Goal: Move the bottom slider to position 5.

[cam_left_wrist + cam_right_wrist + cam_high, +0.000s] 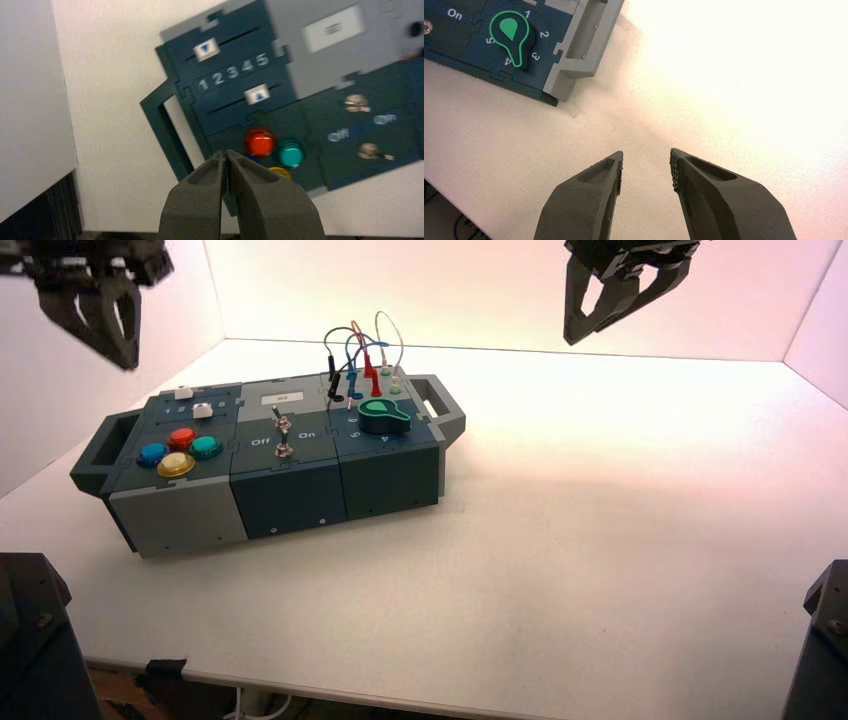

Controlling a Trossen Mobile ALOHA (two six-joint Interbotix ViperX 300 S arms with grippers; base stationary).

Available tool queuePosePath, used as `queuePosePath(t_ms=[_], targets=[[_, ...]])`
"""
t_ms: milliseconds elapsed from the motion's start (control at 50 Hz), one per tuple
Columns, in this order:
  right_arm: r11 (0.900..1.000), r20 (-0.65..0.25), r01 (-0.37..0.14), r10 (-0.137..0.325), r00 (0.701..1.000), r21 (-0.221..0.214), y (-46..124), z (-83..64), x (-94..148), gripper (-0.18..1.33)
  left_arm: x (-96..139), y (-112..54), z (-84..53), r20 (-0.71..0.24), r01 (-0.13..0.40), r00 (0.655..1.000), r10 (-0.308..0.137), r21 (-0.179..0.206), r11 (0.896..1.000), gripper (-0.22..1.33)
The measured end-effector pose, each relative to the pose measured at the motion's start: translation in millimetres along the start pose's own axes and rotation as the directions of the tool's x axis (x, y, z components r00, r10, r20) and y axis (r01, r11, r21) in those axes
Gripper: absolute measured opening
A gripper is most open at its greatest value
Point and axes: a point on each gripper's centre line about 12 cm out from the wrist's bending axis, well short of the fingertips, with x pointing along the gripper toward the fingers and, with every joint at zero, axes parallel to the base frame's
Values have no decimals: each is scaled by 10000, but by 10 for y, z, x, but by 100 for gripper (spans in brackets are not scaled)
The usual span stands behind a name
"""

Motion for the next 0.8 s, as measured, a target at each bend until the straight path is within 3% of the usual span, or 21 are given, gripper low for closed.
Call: queuePosePath(t_ms=[80,340,540,800], targets=[[10000,-1,-2,2,10000,26,-3,0,0,100,114,11,35,-412,43,9991,-42,3,10000,-16],[10000,14,9,-9,10000,14,-5,5,-2,100,301,31,223,-853,95,9963,-93,21,10000,-16],[10000,14,0,0,10000,12,-4,5,-2,100,506,28,265,-1454,214,9892,-207,32,9998,-16],[10000,29,1,-1,10000,12,-5,15,-4,100,549,-30,386,-1420,273,9896,-236,241,9993,-16]])
